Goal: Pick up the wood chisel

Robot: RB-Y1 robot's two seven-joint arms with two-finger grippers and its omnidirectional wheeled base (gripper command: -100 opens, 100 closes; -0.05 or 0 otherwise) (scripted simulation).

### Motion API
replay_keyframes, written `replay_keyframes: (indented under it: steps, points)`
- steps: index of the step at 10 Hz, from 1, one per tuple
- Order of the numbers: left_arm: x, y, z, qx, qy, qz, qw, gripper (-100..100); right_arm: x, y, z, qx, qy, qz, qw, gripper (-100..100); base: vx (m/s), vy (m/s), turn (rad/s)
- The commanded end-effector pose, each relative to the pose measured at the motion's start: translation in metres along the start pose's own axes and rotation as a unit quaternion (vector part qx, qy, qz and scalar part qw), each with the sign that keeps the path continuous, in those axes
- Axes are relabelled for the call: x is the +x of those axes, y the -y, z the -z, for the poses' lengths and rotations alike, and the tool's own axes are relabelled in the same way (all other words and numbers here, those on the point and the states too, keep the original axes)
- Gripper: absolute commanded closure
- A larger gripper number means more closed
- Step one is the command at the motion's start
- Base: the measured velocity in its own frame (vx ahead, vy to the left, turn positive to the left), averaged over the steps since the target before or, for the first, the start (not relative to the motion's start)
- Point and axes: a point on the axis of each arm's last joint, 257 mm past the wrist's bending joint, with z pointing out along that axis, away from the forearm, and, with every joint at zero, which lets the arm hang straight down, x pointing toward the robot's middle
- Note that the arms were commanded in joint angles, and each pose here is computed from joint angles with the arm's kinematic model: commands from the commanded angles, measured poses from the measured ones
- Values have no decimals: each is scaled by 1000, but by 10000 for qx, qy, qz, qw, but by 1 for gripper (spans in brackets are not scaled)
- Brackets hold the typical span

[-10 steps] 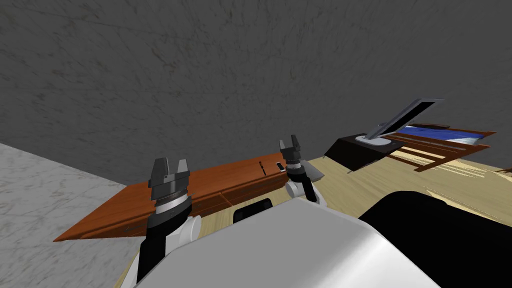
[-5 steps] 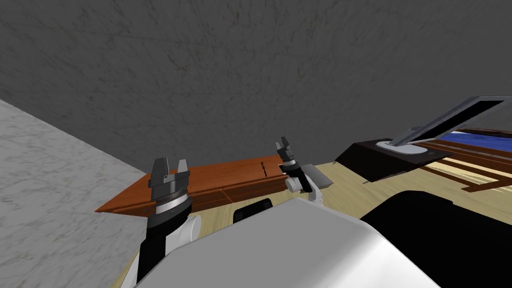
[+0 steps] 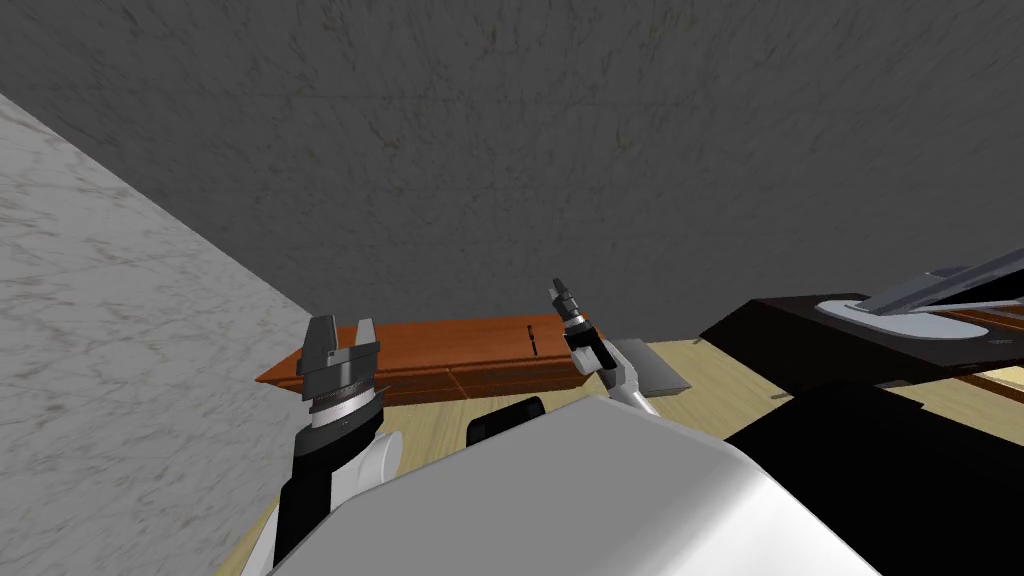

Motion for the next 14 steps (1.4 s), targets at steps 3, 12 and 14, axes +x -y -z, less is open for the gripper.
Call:
replay_keyframes:
  steps: [3,12,14]
  points:
    - [0,0,0,0,0,0,10000,0,-5,46,-7,499,-196,513,9972,-100,-18,-52,240]
    - [0,0,0,-1,0,0,10000,0,-30,145,3,1612,-420,1286,9776,-100,-21,-31,164]
    - [0,0,0,-1,0,-1,10000,0,-39,173,11,1944,-462,1458,9689,-100,-23,-25,166]
